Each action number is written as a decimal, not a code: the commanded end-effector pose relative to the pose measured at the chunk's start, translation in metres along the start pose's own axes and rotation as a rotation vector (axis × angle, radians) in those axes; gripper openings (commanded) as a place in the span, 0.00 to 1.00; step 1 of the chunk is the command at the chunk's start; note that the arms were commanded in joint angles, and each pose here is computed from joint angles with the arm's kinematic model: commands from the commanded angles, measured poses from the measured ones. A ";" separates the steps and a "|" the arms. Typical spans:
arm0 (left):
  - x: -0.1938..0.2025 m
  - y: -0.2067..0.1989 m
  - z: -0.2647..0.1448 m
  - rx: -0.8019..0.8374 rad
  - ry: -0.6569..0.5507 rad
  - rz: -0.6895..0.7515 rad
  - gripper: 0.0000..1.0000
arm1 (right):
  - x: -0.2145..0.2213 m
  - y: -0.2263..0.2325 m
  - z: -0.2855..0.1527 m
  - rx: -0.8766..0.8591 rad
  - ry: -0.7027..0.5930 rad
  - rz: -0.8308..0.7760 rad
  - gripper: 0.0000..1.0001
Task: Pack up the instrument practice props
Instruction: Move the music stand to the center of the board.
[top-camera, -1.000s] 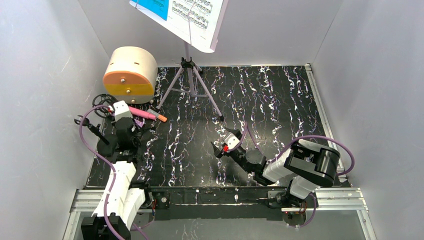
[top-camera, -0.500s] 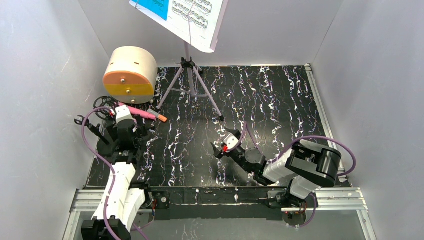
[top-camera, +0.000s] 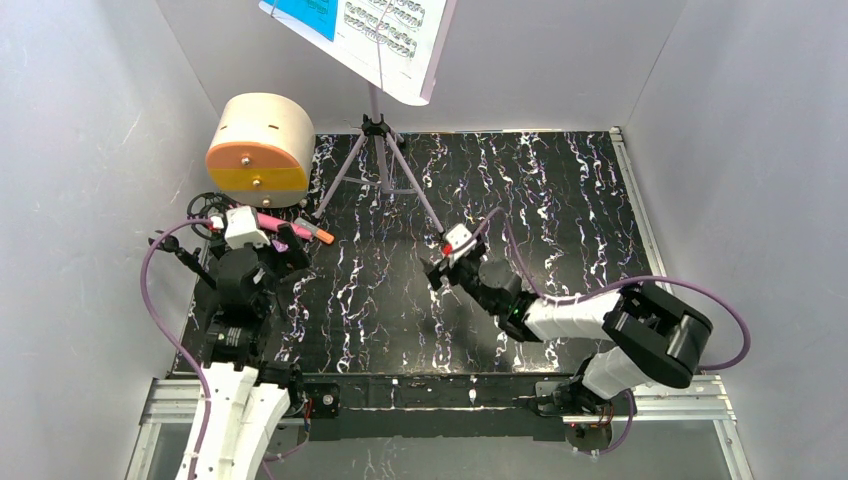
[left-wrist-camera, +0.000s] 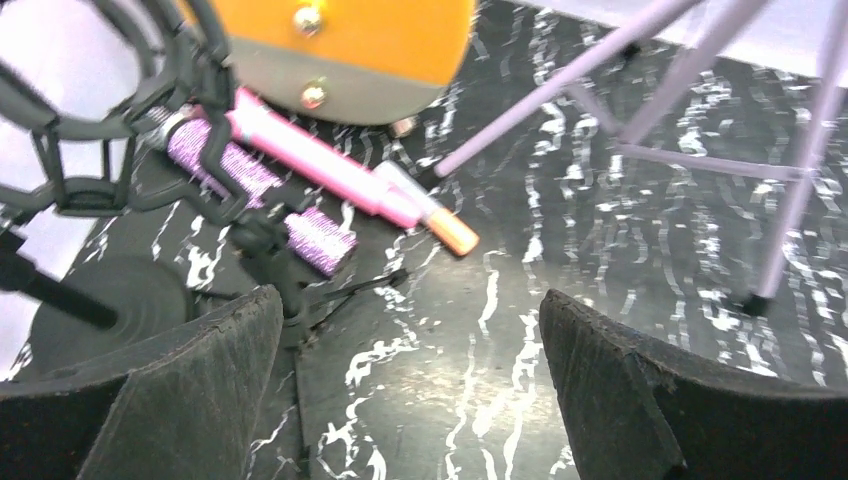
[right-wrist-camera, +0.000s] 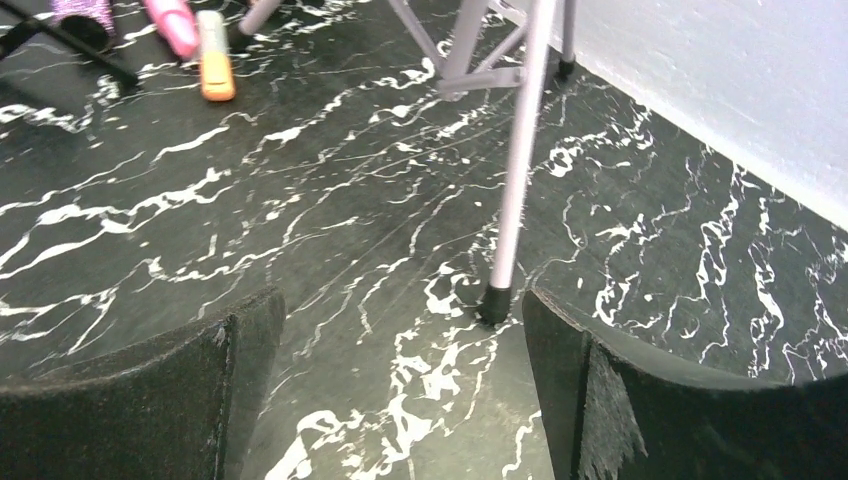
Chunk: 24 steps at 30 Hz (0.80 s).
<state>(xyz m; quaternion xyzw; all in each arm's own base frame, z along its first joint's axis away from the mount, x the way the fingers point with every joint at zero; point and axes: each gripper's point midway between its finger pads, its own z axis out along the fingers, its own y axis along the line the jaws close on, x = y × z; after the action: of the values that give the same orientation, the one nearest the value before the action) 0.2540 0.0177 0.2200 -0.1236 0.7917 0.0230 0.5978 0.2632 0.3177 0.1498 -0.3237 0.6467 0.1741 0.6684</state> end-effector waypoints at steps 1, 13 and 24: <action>-0.021 -0.027 -0.024 0.138 -0.047 -0.004 0.98 | -0.012 -0.017 0.019 -0.014 0.017 0.121 0.96; -0.007 -0.082 -0.052 0.478 -0.117 0.017 0.99 | -0.035 -0.073 0.126 -0.025 -0.017 0.195 0.91; -0.004 -0.094 -0.066 0.559 -0.114 0.058 0.98 | -0.023 -0.093 0.203 -0.059 -0.025 0.203 0.66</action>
<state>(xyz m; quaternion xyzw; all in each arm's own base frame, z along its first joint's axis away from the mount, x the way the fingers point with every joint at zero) 0.2187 -0.0736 0.2476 0.0404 0.7408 -0.1549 0.6524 0.4598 0.3773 0.1641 -0.2710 0.6816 0.2448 0.6340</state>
